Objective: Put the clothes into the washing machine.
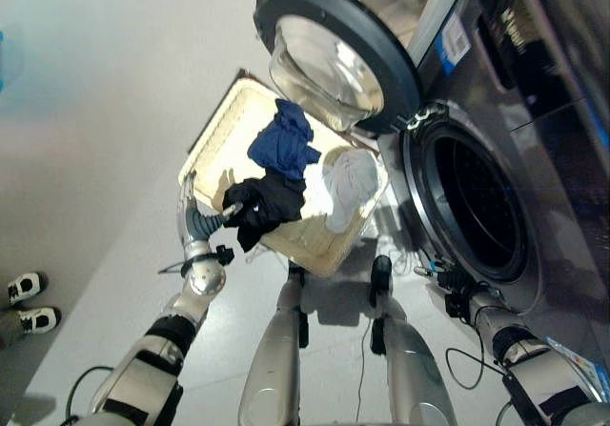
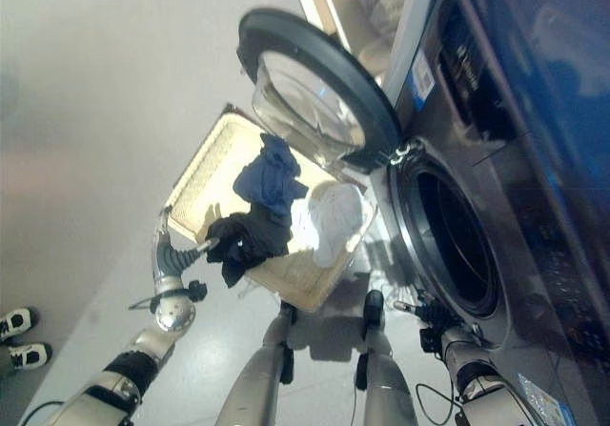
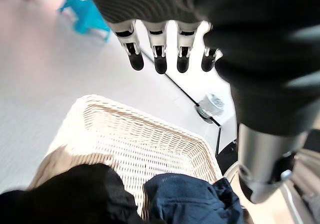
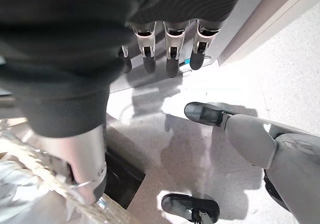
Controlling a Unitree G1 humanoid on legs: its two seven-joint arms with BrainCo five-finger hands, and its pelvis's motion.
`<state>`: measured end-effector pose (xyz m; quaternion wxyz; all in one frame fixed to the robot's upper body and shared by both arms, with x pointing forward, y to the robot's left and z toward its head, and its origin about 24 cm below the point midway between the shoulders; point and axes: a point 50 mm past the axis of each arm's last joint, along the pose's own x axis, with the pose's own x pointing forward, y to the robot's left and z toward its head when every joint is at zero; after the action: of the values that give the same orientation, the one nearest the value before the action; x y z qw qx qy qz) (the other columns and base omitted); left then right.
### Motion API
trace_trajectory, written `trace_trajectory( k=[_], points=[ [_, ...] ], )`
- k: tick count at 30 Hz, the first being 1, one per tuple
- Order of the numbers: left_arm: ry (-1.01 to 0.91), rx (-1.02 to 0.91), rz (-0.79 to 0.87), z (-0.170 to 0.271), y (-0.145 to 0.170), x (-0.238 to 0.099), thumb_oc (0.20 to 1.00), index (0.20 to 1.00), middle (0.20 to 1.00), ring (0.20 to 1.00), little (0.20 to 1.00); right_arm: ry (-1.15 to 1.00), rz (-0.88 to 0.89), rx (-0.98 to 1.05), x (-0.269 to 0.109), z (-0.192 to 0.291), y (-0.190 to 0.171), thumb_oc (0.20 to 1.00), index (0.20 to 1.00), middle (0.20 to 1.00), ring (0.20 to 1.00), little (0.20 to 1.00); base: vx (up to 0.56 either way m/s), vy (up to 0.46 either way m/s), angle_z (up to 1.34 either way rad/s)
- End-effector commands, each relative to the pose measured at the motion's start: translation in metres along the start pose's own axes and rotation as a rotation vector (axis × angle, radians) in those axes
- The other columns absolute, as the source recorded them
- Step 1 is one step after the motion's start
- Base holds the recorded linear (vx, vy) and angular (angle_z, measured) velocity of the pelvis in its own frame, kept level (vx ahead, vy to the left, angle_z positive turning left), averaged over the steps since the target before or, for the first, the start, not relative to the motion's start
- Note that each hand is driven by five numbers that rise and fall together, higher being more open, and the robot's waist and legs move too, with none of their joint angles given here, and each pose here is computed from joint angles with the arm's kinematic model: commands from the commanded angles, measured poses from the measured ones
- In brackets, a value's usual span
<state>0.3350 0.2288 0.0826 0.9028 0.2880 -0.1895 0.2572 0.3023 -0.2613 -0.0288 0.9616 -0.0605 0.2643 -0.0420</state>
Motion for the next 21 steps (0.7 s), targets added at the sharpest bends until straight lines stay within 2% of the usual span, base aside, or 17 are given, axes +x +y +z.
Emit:
trace_trajectory(
  k=[1,8,14,21],
  points=[
    [-0.158,0.076,0.022,0.022,0.003,0.018,1.0,1.0,1.0,1.0,1.0,-0.083,0.01,0.018,0.0,0.014,0.001,1.0,1.0,1.0,1.0,1.0,-0.05,-0.027,0.06],
    [-0.233,0.246,-0.056,0.031,0.002,0.039,1.0,1.0,1.0,1.0,1.0,-0.173,0.022,0.001,0.002,0.043,-0.003,1.0,1.0,1.0,1.0,1.0,-0.02,-0.004,0.07],
    [-0.242,0.307,-0.101,0.034,0.009,0.057,1.0,1.0,1.0,1.0,1.0,-0.242,0.036,-0.022,0.002,0.067,-0.005,1.0,1.0,1.0,1.0,1.0,-0.01,0.003,-0.03],
    [-0.165,0.358,-0.157,0.028,0.011,0.067,1.0,1.0,1.0,1.0,1.0,-0.298,0.043,-0.04,0.002,0.089,-0.005,1.0,1.0,1.0,1.0,1.0,0.0,0.005,-0.02]
  ],
)
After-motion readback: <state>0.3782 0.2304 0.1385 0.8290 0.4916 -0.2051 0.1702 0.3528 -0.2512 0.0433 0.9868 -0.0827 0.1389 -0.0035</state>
